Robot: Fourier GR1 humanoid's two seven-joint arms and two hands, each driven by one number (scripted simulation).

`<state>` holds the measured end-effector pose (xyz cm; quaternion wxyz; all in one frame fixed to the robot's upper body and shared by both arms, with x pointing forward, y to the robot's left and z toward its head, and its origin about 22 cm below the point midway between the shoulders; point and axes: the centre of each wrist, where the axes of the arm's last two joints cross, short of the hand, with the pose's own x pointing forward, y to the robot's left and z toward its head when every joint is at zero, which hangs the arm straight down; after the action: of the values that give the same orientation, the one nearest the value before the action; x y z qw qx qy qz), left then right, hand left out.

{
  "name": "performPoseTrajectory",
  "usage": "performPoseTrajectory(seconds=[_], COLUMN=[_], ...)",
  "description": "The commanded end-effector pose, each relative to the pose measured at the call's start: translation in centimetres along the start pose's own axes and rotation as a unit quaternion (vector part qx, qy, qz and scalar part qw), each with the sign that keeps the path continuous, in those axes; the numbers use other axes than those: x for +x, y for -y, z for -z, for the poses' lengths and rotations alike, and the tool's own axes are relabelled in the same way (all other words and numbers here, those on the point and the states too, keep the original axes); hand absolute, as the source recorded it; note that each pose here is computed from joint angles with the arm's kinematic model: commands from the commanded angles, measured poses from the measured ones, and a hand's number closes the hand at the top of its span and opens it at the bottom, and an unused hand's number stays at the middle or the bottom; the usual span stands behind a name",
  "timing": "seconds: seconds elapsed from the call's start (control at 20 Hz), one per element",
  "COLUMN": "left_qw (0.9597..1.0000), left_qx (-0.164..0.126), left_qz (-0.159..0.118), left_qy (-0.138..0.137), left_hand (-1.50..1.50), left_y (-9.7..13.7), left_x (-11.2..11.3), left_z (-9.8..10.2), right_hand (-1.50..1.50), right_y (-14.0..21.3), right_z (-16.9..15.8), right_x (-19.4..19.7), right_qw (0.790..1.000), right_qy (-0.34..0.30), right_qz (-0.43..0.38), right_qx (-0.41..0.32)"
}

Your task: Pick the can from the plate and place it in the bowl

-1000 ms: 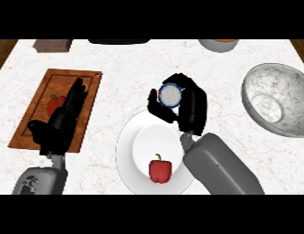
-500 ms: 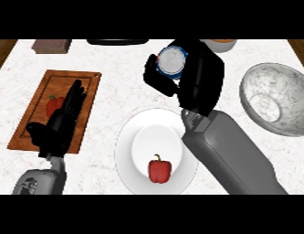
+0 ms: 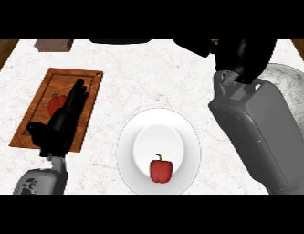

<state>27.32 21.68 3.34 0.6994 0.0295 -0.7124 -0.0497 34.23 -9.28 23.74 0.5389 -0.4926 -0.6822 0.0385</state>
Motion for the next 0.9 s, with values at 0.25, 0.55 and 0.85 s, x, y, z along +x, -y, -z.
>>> performPoseTrajectory(seconds=[0.25,0.55,0.85], left_qw=[1.0,1.0,0.9999], left_qx=[0.002,-0.003,0.002], left_qz=[-0.007,-0.003,0.01], left_qy=[-0.004,0.008,0.001], left_hand=[0.0,0.0,0.0], left_y=[0.8,2.2,1.4], left_x=[-0.9,0.4,-0.5], left_z=[-0.6,0.5,-0.2], right_hand=[1.5,1.5,1.5], right_y=[1.7,2.4,1.6], right_z=[5.6,9.0,7.9], right_x=[-3.6,-8.7,-16.3], right_qw=[0.99,0.974,0.967], right_qy=[-0.077,-0.097,-0.126], right_qz=[-0.118,-0.207,-0.22], right_qx=[-0.018,-0.01,-0.019])
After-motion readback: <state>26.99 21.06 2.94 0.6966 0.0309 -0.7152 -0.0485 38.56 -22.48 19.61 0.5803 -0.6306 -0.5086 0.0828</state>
